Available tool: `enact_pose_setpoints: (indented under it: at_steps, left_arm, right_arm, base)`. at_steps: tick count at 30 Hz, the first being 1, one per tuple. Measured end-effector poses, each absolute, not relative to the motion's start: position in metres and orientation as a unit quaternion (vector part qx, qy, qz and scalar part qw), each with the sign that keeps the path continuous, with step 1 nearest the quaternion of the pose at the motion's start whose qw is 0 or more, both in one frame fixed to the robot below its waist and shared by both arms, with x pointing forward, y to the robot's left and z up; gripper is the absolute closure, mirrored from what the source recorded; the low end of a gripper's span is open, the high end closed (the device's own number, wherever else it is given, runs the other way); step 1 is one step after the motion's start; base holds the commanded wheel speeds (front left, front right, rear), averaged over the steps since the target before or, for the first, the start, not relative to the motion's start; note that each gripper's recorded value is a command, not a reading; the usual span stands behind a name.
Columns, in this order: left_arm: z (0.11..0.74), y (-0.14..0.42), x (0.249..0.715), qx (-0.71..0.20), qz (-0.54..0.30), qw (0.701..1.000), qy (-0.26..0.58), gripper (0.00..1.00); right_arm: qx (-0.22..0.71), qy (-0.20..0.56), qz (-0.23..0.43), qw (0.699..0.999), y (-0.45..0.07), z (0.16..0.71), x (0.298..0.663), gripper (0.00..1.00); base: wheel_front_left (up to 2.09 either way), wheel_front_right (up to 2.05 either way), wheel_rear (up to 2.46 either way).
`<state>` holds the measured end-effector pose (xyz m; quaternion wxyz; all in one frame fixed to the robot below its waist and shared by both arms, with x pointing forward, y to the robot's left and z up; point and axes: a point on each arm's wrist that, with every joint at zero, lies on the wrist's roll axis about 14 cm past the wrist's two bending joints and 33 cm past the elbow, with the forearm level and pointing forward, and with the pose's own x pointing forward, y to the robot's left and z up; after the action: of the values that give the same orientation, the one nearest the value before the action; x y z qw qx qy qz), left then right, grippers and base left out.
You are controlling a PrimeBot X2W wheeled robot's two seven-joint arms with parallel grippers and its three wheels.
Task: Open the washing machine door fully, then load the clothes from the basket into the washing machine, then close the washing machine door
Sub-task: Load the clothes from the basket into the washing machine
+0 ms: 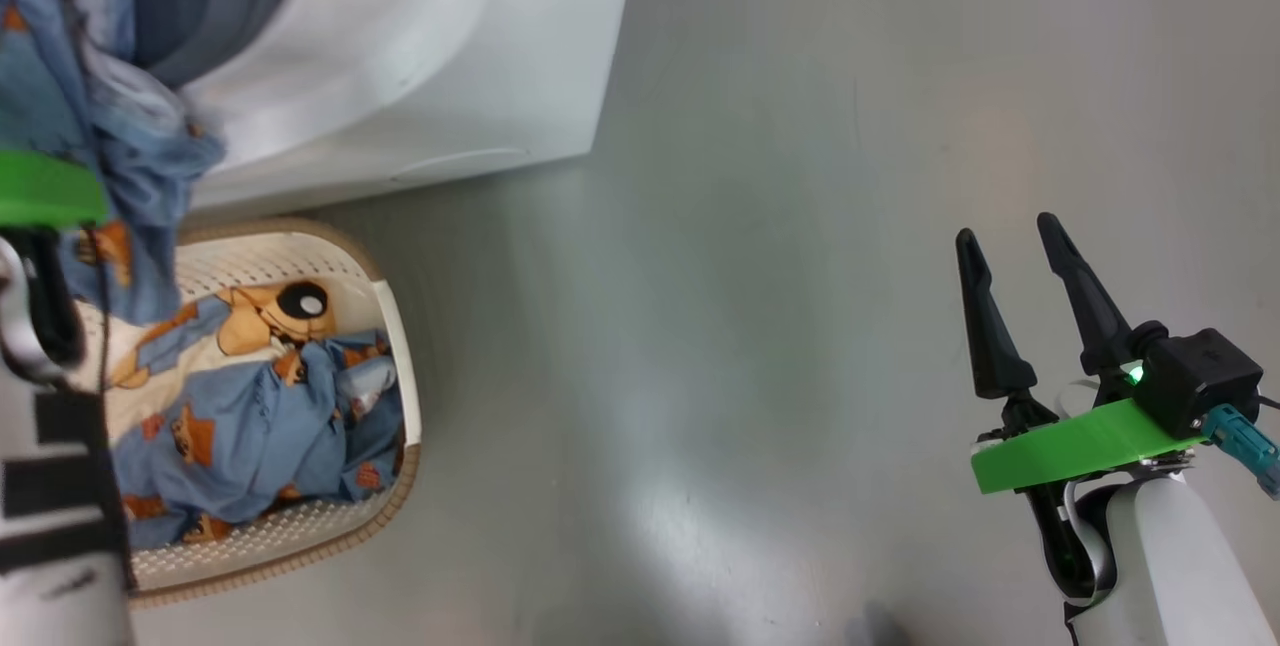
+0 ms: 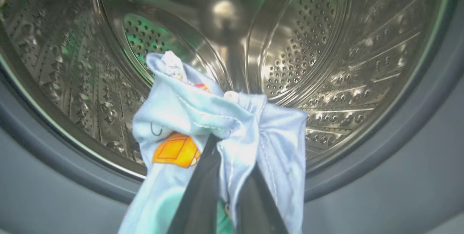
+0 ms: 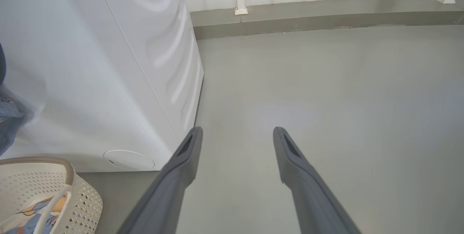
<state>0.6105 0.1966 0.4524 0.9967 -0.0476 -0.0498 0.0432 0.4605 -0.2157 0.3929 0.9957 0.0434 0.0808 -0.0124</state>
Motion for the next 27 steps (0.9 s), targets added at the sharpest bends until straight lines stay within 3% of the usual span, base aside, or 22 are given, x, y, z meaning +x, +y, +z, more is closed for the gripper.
enact_pose_setpoints:
  at_steps: [16,27]
  left_arm:
    - [0.412,0.172,0.7,-0.047,-0.026,0.997,0.054,1.0]
    - [0.384,0.173,0.737,-0.048,-0.036,0.991,0.115,1.0]
  right_arm:
    - [0.067,0.122,-0.015,0.99,-0.211,0.346,0.475,0.0]
    - [0.077,0.152,-0.018,0.985,-0.21,0.316,0.477,0.0]
  base:
    - [0.0,0.0,0.0]
    - [0.0,0.0,0.0]
